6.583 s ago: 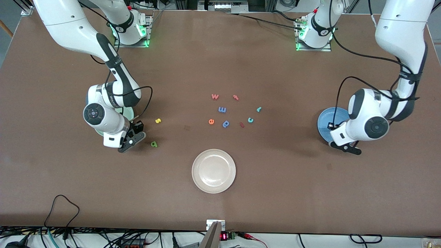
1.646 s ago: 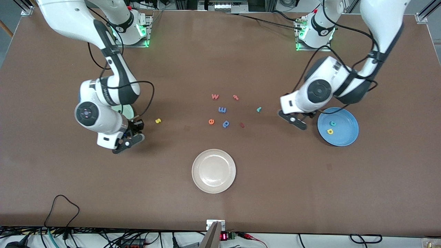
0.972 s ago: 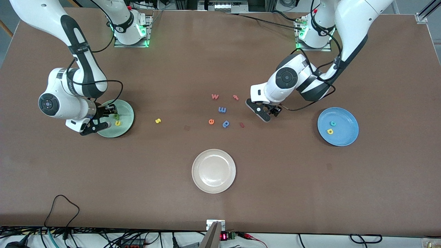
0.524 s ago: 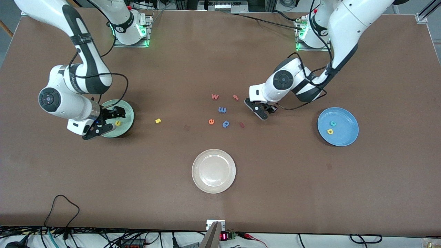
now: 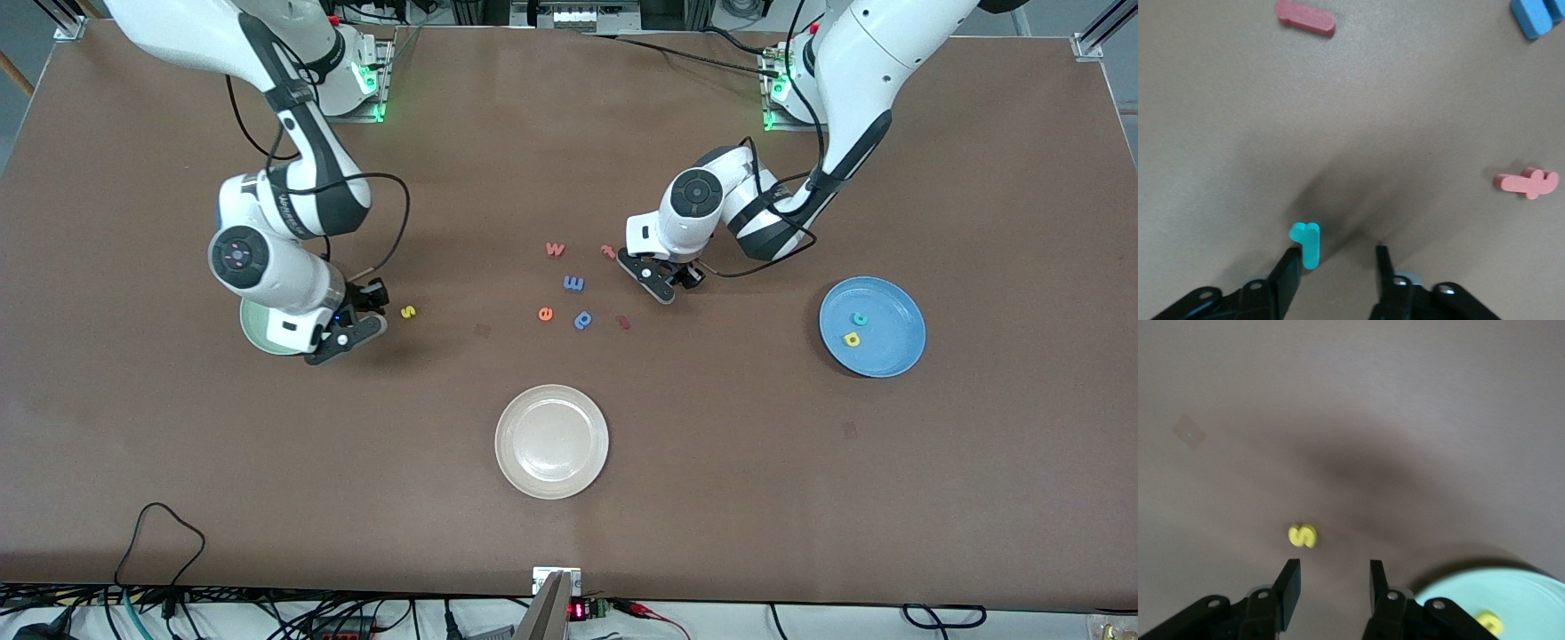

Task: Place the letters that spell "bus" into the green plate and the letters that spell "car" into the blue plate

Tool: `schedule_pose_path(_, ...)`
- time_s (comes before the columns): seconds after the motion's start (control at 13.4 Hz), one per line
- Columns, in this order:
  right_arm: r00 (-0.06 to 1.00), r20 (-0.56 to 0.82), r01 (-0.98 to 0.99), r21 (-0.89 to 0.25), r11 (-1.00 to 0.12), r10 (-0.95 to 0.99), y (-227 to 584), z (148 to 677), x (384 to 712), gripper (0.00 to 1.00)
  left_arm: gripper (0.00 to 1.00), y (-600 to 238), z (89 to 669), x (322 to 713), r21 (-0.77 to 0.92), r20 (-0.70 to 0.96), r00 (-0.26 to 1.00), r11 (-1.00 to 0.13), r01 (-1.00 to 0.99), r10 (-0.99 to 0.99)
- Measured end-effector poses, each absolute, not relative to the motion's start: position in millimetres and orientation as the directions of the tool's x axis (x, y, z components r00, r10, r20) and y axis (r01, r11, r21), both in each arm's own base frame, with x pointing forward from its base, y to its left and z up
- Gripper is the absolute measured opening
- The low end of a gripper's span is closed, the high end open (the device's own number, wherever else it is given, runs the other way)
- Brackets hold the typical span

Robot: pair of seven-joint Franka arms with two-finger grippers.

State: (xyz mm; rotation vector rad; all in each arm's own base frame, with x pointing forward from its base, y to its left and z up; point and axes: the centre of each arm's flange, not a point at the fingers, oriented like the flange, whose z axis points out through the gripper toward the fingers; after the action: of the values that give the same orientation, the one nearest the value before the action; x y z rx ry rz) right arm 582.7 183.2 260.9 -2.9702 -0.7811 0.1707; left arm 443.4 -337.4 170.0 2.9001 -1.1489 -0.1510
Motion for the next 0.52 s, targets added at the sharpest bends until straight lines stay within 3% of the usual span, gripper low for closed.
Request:
schedule_pose_path(0.22, 0.853, -0.064, 0.513, -0.086, -0.854, 0.519, 216, 236, 584, 0.50, 0.42, -334, 171, 450, 0.042, -0.073, 0.728, -0.732, -0.680, -0.681)
schedule_pose_path(0.3, 0.849, -0.062, 0.519, -0.086, -0.851, 0.524, 221, 227, 583, 0.50, 0.33, -333, 172, 453, 0.039, -0.069, 0.730, -0.733, -0.679, -0.679)
schedule_pose_path(0.37, 0.847, -0.064, 0.522, -0.086, -0.848, 0.528, 224, 219, 582, 0.50, 0.33, -333, 172, 455, 0.038, -0.068, 0.732, -0.735, -0.677, -0.678)
schedule_pose_path(0.52, 0.846, -0.072, 0.522, -0.087, -0.848, 0.528, 225, 210, 582, 0.50, 0.10, -330, 173, 460, 0.034, -0.064, 0.737, -0.740, -0.672, -0.673)
